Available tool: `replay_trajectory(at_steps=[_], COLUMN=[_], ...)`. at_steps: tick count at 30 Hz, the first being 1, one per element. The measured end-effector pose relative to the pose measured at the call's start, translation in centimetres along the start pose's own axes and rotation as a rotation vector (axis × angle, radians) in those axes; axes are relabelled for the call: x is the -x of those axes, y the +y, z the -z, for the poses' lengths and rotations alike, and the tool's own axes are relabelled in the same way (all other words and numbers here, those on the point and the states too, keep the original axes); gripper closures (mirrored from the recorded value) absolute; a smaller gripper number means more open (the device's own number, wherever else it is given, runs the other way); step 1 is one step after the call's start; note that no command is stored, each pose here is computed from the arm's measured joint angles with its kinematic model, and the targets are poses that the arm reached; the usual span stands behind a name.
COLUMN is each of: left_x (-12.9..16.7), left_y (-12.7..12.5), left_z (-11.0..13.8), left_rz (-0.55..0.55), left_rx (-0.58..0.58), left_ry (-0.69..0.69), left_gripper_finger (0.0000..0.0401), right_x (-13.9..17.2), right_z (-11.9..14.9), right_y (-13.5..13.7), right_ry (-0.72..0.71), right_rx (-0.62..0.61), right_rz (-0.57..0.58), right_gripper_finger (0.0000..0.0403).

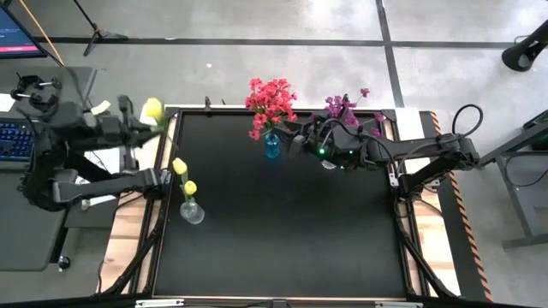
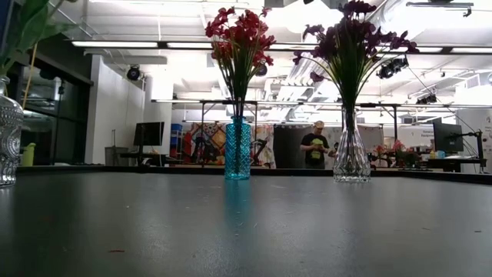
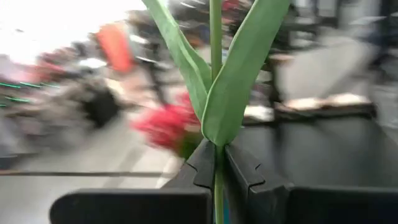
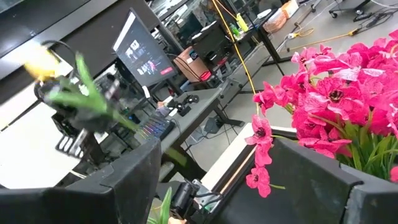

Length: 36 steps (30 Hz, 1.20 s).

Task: Sort flowers into vase by color
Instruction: Put the yellow flower into the bottom transparent vase

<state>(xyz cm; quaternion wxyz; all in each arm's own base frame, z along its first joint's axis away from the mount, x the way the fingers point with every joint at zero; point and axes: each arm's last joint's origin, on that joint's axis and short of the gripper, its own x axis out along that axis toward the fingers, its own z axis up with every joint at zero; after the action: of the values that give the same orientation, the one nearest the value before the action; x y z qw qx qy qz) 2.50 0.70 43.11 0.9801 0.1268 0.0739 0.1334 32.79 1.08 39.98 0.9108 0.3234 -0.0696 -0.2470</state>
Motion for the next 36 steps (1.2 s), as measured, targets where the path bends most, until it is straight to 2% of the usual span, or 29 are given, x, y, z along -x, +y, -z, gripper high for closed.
replay_trajectory(at_steps=[4,7,12,16,24,28,33,36], left_x=[0.2,0.0,-0.5,-0.2,2.1,0.5,-2.5,-3.0], left_y=[0.8,1.1,1.0,0.8,0.5,0.4,0.6,0.6], left_z=[-1.0,-1.7,-1.7,-2.0,-2.1,-1.8,-0.8,-1.2], left_rz=[-0.201,-0.247,-0.198,-0.106,-0.103,-0.032,0.003,0.037], left_rx=[-0.068,-0.042,0.061,0.179,0.316,0.358,0.409,0.415], left_ry=[-0.064,-0.169,-0.217,-0.275,-0.392,-0.475,-0.543,-0.586], left_gripper_finger=[0.0401,0.0401,0.0401,0.0401,0.0401,0.0401,0.0401,0.0401], right_x=[0.0,0.0,0.0,0.0,0.0,0.0,0.0,0.0], right_z=[0.0,0.1,0.1,0.3,0.7,0.7,0.7,0.8], right_y=[0.0,-0.1,0.0,0.0,-0.2,-0.2,-0.1,-0.1], right_ry=[0.002,0.007,0.028,0.058,0.106,0.107,0.121,0.137], right_rx=[0.025,0.032,0.054,0.062,0.092,0.115,0.110,0.110], right_rz=[0.001,0.003,-0.023,-0.041,-0.044,-0.045,-0.061,-0.081], right_gripper_finger=[0.0105,0.0105,0.0105,0.0105,0.0105,0.0105,0.0105,0.0105])
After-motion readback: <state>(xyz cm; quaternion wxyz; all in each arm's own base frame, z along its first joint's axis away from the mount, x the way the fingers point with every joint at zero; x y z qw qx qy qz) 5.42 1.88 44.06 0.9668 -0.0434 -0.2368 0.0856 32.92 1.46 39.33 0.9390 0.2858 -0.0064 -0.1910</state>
